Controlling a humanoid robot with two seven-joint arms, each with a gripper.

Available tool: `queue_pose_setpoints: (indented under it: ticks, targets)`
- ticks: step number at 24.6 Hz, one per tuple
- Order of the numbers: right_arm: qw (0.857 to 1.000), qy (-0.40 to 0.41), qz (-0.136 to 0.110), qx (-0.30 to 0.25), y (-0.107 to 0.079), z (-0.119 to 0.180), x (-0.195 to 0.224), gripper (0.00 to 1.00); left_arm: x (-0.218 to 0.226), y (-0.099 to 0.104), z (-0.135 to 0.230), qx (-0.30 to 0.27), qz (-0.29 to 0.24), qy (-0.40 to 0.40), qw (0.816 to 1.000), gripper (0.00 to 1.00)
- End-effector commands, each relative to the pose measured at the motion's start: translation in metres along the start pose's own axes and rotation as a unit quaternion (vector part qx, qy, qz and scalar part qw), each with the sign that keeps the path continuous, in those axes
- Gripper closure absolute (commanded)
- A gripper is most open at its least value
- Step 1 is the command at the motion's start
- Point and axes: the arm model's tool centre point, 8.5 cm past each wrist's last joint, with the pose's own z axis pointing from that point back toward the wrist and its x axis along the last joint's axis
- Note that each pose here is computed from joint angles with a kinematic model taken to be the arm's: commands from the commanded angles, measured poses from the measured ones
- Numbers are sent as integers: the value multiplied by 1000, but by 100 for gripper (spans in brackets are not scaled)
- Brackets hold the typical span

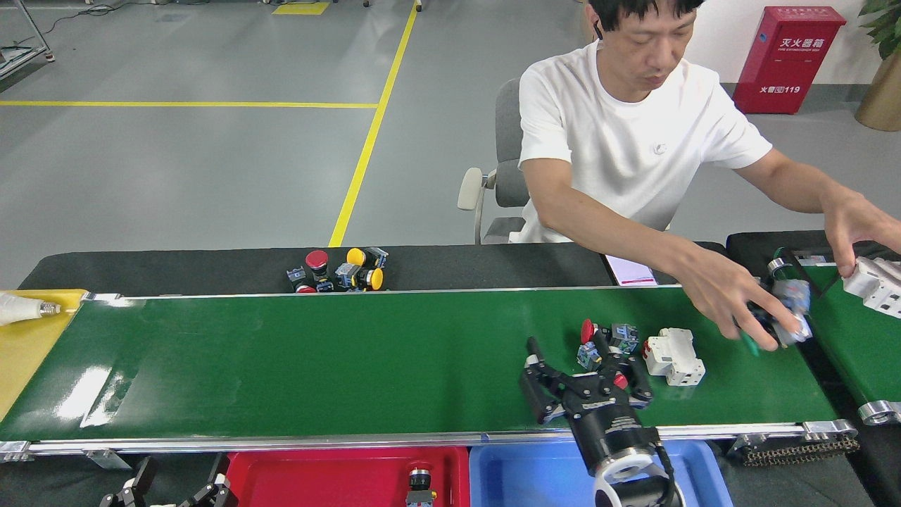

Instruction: Pick switch part from conveyor to tray

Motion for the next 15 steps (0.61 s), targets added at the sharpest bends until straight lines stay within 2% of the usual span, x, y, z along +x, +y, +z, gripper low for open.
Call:
queue_pose_setpoints:
  ticks: [1, 4, 8, 15]
  targets:
    - [999, 19, 13, -26, -1, 11, -13, 2, -5, 6, 2, 9, -4, 2, 1000, 0]
    - [999, 18, 40, -3, 12, 28, -30, 1, -8, 5, 4, 9, -4, 10, 1000, 0]
    - [999, 17, 40, 12, 26, 46, -32, 1, -9, 5, 3, 10, -4, 17, 1000, 0]
    - [999, 14, 25, 25, 28, 47, -34, 1, -10, 6, 3, 10, -4, 22, 1000, 0]
